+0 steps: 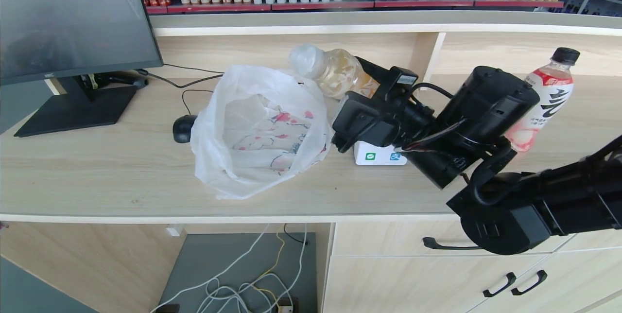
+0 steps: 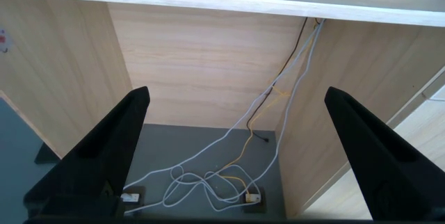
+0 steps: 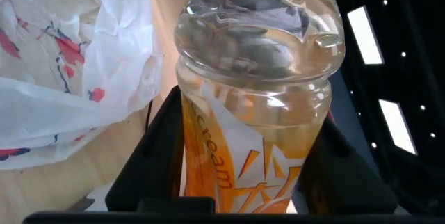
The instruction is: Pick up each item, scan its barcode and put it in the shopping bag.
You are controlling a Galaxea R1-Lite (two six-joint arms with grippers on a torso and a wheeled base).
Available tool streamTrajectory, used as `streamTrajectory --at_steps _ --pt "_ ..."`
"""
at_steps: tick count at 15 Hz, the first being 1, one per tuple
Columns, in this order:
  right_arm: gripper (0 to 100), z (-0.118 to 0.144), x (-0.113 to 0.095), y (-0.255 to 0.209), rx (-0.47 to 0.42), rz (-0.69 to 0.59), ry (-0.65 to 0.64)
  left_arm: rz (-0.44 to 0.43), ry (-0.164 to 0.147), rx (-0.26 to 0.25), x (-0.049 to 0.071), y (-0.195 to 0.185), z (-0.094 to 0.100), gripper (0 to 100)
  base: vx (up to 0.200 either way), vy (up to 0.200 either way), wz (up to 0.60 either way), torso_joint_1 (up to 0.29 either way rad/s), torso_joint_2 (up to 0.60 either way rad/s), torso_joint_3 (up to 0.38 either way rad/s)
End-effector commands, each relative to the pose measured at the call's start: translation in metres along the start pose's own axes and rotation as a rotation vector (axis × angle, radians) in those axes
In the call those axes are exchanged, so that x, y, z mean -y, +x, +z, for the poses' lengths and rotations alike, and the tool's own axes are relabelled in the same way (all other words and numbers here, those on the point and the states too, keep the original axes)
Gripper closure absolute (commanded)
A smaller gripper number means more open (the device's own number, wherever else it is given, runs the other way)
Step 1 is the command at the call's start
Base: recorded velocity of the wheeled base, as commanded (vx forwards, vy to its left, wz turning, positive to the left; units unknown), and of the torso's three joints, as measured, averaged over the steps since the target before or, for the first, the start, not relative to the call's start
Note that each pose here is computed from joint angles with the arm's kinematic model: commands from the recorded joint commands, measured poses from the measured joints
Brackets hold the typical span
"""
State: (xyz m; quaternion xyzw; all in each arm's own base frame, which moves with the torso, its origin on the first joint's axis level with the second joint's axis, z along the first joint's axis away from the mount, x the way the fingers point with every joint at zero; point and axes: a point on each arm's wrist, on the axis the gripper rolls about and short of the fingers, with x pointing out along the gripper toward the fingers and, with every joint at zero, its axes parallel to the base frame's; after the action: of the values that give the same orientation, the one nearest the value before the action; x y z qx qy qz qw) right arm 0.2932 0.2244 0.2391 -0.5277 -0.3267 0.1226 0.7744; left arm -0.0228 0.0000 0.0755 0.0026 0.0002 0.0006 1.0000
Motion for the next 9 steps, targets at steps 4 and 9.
streamTrajectory --at_steps 4,9 --pt "100 -0.02 0.011 -0.003 0.001 0.009 -0.043 0.0 0.001 0.0 0.0 0.0 0.0 0 0.0 0.0 0.0 0.0 0.0 0.0" --pt "100 -0.021 0.006 -0.006 -0.002 0.031 -0.065 0.0 0.001 0.0 0.0 0.0 0.0 0 0.0 0.0 0.0 0.0 0.0 0.0"
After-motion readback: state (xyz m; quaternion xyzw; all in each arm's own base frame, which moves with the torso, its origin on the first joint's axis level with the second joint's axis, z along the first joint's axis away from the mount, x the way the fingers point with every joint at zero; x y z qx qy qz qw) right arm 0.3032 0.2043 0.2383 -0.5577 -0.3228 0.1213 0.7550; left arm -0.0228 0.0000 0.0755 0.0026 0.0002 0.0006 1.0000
